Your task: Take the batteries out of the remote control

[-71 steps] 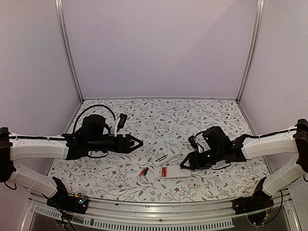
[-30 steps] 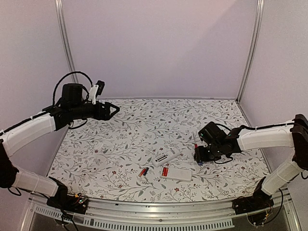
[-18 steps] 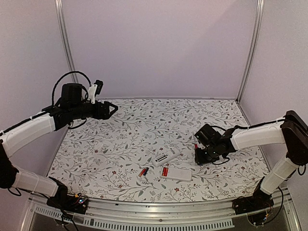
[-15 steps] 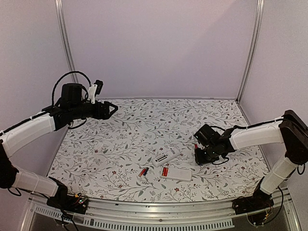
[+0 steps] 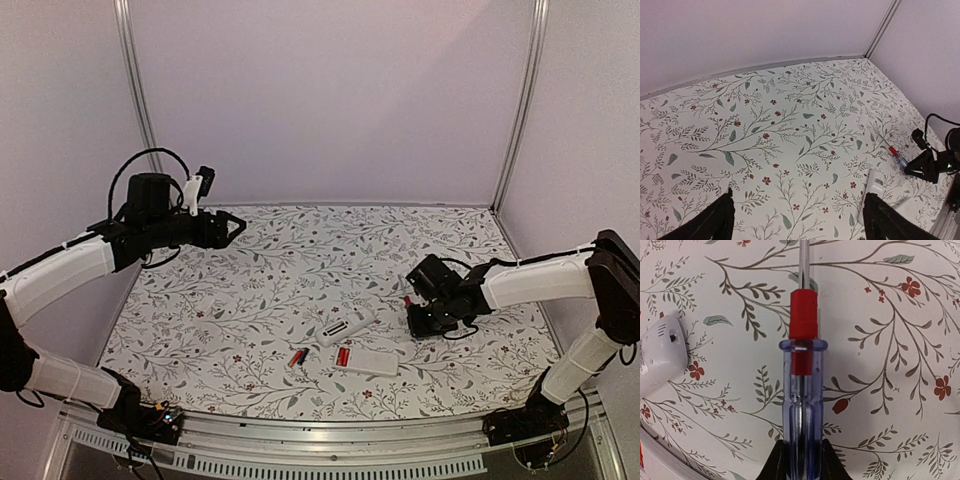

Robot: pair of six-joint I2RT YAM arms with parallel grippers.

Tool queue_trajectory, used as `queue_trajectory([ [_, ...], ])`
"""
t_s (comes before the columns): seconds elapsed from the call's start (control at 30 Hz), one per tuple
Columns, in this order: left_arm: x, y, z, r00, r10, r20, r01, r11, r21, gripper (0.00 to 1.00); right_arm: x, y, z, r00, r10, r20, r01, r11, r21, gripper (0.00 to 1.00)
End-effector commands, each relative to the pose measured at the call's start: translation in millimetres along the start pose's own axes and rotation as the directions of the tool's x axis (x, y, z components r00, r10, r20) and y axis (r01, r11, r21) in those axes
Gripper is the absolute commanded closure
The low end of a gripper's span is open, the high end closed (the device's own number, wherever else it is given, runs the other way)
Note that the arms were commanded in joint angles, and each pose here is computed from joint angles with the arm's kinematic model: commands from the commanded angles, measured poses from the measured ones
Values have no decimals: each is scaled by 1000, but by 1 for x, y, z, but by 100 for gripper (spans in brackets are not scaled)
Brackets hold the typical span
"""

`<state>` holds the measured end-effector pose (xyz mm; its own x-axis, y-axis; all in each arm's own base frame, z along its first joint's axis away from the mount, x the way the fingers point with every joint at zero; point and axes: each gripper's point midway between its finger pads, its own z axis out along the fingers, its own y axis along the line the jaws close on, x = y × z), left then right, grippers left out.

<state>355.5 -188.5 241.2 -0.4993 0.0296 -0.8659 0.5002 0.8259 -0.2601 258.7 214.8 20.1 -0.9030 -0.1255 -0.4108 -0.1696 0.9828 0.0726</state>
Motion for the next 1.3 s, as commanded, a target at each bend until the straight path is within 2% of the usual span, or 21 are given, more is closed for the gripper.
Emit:
queue_trajectory([
  [0.0, -2, -13, -6, 1000, -4, 23, 2, 996, 89, 11, -20, 8, -29, 996, 4, 90, 4, 997, -81, 100],
  [0.1, -2, -40, -9, 999, -7, 38, -2, 971, 239, 11, -27, 37, -52, 985, -85, 152, 121, 961, -249, 100],
  [0.17, -2, -58, -12, 999, -1, 47, -15, 941, 339, 11, -26, 65, -80, 966, -139, 218, 217, 893, -393, 100],
  [0.33, 9, -105, -18, 999, 33, 35, -46, 835, 548, 11, -26, 112, -140, 903, -199, 380, 390, 751, -533, 100],
  [0.43, 23, -128, -17, 998, 58, -9, -39, 776, 629, 11, -26, 138, -163, 881, -221, 419, 445, 692, -569, 100],
  [0.6, 40, -151, -12, 994, 85, -68, -14, 717, 697, 11, -19, 174, -170, 852, -296, 432, 512, 644, -569, 100],
  [0.93, 50, -153, 1, 988, 72, -134, 45, 701, 711, 13, -17, 205, -167, 813, -356, 460, 579, 575, -578, 100],
  [1.0, 50, -154, 1, 988, 70, -138, 50, 699, 713, 15, -17, 207, -167, 811, -361, 460, 583, 569, -580, 100],
  [1.2, 49, -154, 2, 988, 67, -138, 52, 700, 712, 37, -13, 215, -162, 809, -373, 454, 587, 544, -600, 100],
  [1.27, 50, -155, 2, 988, 67, -142, 56, 695, 716, 49, -13, 217, -161, 809, -372, 455, 587, 545, -599, 100],
])
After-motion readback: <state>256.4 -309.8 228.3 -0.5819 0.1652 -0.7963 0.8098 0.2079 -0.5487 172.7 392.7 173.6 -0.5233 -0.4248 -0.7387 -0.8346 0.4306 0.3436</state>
